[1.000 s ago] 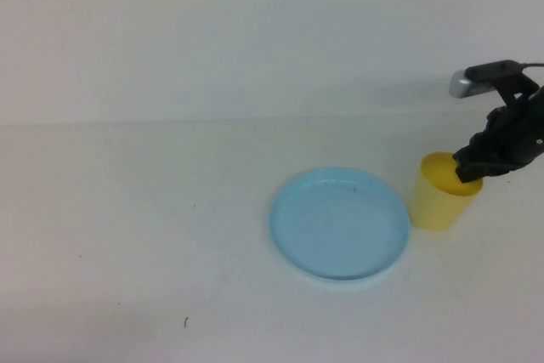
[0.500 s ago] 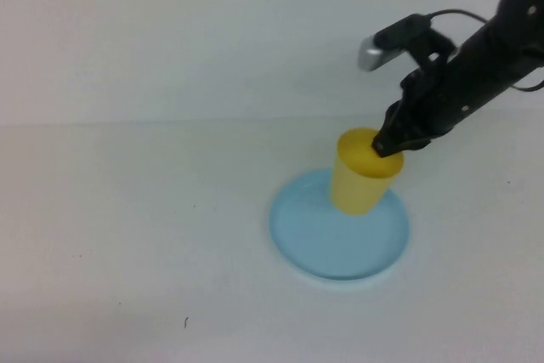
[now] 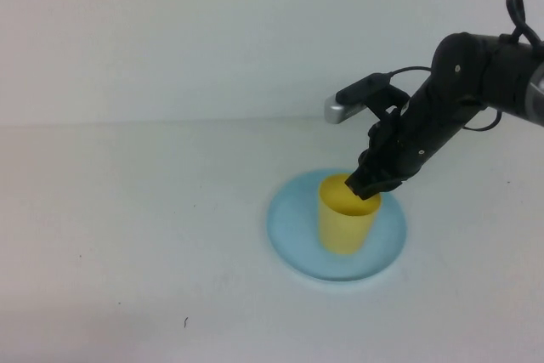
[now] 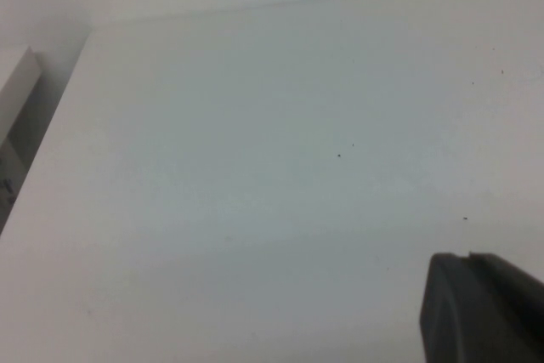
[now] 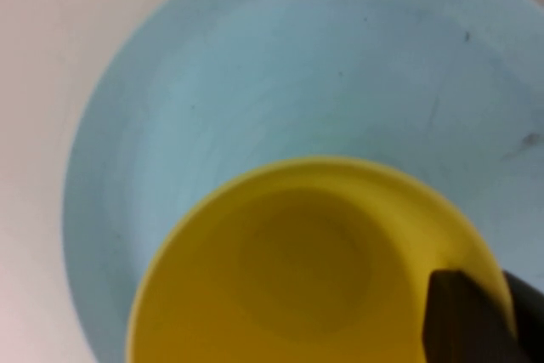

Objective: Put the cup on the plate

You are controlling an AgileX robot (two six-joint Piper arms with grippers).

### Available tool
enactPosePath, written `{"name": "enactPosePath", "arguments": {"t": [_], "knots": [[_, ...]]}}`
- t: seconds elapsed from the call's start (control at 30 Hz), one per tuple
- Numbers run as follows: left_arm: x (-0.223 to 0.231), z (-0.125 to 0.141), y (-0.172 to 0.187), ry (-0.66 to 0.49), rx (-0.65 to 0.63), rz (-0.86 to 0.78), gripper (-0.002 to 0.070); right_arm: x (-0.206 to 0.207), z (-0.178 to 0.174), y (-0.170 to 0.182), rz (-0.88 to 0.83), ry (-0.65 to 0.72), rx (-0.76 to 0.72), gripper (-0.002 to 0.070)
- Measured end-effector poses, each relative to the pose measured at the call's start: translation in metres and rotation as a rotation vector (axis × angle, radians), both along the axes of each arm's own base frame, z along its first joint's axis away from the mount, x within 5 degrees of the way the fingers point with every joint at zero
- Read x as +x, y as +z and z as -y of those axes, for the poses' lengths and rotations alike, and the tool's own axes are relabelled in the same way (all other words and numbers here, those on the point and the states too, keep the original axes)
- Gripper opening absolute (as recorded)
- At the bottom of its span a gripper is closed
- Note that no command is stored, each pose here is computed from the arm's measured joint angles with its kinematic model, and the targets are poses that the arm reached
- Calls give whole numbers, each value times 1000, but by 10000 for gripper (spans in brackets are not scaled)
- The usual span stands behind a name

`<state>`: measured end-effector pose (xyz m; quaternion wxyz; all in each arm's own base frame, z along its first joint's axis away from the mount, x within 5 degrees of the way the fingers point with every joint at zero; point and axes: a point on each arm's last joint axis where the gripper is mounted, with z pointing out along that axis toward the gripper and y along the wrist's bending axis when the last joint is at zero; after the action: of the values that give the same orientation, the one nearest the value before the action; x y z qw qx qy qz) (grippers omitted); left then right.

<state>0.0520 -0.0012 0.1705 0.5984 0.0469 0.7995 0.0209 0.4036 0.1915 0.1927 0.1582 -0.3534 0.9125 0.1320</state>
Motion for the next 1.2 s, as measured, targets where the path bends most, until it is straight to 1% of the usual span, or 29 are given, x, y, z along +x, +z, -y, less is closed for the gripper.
{"name": "enactPosePath", "arguments": {"t": [0.1,0.27,0.33,0.47,0.53,0.57,0.63,0.73,0.83,0.87,0.93,1.03,1.13,1.2], "knots": [[0,0,0,0,0,0,1,3,-1,4,17,2,3,69],[0,0,0,0,0,0,1,6,-3,22,16,32,2,158],[0,0,0,0,0,0,1,7,-4,32,14,45,5,173],[0,0,0,0,0,0,1,8,-6,56,32,41,18,180],[0,0,0,0,0,0,1,8,-3,78,70,16,19,170],[0,0,0,0,0,0,1,7,-1,88,87,0,12,149],[0,0,0,0,0,0,1,2,5,120,150,-27,-5,73],[0,0,0,0,0,0,1,-14,19,172,261,-74,-33,23],[0,0,0,0,0,0,1,-43,38,230,399,-138,-28,8],[0,0,0,0,0,0,1,-52,44,244,433,-160,-20,6],[0,0,0,0,0,0,1,-79,55,277,486,-221,45,4],[0,0,0,0,0,0,1,-112,69,310,553,-269,116,2],[0,0,0,0,0,0,1,-133,78,328,594,-284,152,2],[0,0,0,0,0,0,1,-140,81,333,608,-287,161,2]]}}
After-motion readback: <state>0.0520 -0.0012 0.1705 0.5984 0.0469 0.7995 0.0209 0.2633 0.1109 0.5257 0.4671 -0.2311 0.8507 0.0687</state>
